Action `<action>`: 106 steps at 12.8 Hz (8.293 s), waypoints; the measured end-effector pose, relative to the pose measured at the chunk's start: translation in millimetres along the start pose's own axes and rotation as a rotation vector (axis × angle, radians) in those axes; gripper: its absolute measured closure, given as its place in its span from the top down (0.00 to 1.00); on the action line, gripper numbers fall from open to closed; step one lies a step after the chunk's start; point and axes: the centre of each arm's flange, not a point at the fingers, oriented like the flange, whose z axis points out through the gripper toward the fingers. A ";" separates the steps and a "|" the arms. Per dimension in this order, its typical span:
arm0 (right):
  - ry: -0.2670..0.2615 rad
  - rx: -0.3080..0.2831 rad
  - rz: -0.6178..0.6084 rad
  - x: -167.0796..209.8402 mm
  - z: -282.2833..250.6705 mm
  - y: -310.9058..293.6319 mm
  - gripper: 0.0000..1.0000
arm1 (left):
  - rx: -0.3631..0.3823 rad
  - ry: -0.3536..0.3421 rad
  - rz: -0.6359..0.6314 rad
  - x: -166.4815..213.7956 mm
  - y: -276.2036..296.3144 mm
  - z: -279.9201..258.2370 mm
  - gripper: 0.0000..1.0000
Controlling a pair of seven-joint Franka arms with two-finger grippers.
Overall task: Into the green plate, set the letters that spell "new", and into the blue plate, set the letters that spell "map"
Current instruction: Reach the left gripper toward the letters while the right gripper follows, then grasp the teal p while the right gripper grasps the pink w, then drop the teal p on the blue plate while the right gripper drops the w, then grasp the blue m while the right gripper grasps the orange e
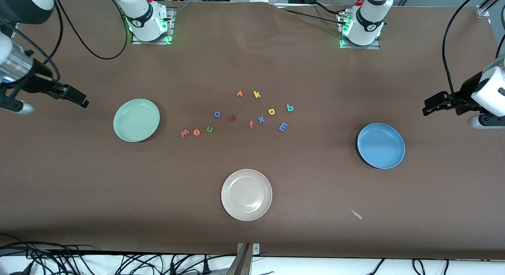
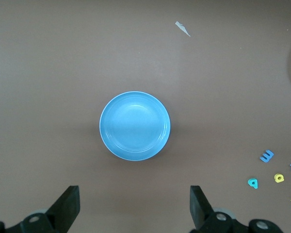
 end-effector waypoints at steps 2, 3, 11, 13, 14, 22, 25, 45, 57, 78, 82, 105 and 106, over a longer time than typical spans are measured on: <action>-0.027 -0.021 0.038 -0.8 46.6 -48.0 1.00 | -0.002 -0.034 0.017 7.3 9.6 20.2 1.00; -0.033 -0.034 0.078 -3.0 71.0 -73.0 1.00 | -0.004 -0.059 0.029 13.6 16.4 36.7 1.00; 0.017 -0.091 0.337 -57.3 250.7 -166.9 1.00 | 0.021 -0.156 0.198 -7.3 203.6 142.3 1.00; 0.050 -0.136 0.410 -77.1 295.9 -183.0 0.99 | 0.023 -0.149 0.194 -32.9 248.0 184.0 1.00; 0.072 -0.150 0.452 -84.5 315.4 -190.2 0.97 | 0.012 -0.130 0.180 -47.2 267.2 207.9 1.00; 0.108 -0.143 0.559 -89.4 357.2 -194.9 0.51 | -0.021 -0.109 -0.030 -143.7 328.2 347.4 1.00; 0.113 -0.128 0.585 -89.5 359.2 -195.9 0.44 | -0.030 -0.120 -0.073 -152.7 339.6 382.9 1.00; 0.119 -0.112 0.592 -90.5 358.1 -196.3 0.39 | 0.062 -0.137 -0.033 -160.0 346.2 411.5 0.38; 0.112 -0.129 0.580 -97.6 362.9 -199.7 0.36 | 0.153 -0.294 0.092 -48.2 257.3 321.7 0.29; 0.010 -0.209 0.315 -81.3 326.8 14.3 0.32 | 0.081 -0.212 0.631 16.0 168.9 344.3 1.00; 0.027 -0.172 0.342 -67.0 308.8 2.2 0.75 | 0.035 -0.148 0.637 -14.1 261.6 342.3 1.00; 0.001 -0.045 0.662 -103.4 362.9 -218.0 0.41 | 0.020 -0.025 0.577 -86.6 371.4 413.3 0.74; 0.003 -0.040 0.662 -103.1 363.1 -218.3 0.31 | 0.022 -0.022 0.575 -86.0 371.3 411.9 0.65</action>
